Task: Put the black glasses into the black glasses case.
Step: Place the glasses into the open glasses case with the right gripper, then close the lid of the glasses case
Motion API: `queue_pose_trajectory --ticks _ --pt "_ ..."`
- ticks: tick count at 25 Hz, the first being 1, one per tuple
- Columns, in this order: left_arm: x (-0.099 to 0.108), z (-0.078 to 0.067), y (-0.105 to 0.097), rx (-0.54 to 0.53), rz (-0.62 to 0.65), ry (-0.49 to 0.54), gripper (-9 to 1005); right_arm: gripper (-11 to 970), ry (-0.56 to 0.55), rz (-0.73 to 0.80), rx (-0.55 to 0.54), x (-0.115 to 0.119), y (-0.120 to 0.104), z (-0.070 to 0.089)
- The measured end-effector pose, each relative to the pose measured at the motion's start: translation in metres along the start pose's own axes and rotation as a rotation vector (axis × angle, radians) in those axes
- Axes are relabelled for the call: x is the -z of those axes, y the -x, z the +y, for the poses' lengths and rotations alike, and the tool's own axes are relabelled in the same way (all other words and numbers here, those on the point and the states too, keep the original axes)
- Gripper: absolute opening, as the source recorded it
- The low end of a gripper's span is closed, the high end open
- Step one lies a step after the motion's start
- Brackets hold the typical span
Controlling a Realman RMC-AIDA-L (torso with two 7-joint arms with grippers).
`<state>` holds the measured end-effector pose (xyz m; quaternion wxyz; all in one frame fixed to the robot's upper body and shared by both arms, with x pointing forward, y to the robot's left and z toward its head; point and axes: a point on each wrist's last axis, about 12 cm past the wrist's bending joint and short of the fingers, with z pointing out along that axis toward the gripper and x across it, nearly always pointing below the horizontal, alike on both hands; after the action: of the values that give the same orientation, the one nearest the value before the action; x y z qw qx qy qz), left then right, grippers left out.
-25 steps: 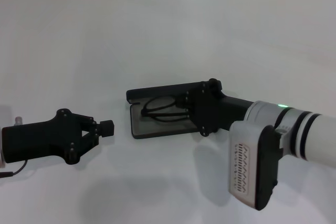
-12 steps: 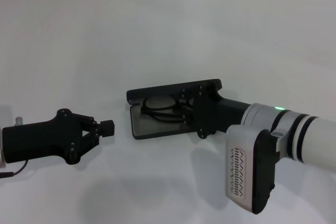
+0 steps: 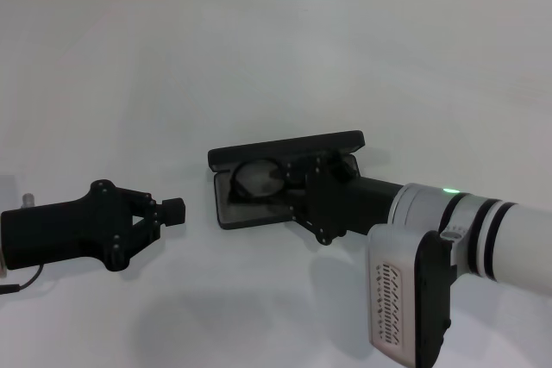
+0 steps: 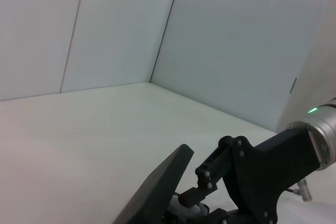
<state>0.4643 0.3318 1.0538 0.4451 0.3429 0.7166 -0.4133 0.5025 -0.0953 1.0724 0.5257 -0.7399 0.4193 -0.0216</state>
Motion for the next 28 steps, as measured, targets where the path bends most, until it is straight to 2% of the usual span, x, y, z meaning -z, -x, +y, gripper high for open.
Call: queue_pose_trajectory --ticks 10,14,20,24,28 --pt "0.000 -0.001 -0.001 0.003 -0.001 0.001 16 285 -0.002 -0.034 -0.007 0.003 0.009 0.001" --pt "0.001 0.000 0.001 -0.001 -0.007 0.005 16 289 -0.021 -0.079 -0.076 0.008 0.013 -0.007" --pt "0.008 0.003 0.007 -0.007 -0.065 0.034 16 295 -0.038 -0.288 -0.285 0.029 0.011 -0.031" --pt "0.011 0.004 0.010 -0.014 -0.080 0.041 16 299 -0.057 -0.380 -0.496 0.053 -0.012 -0.049" --pt "0.010 0.006 0.016 -0.031 -0.090 0.044 16 303 -0.091 -0.407 -0.695 0.074 -0.045 -0.052"
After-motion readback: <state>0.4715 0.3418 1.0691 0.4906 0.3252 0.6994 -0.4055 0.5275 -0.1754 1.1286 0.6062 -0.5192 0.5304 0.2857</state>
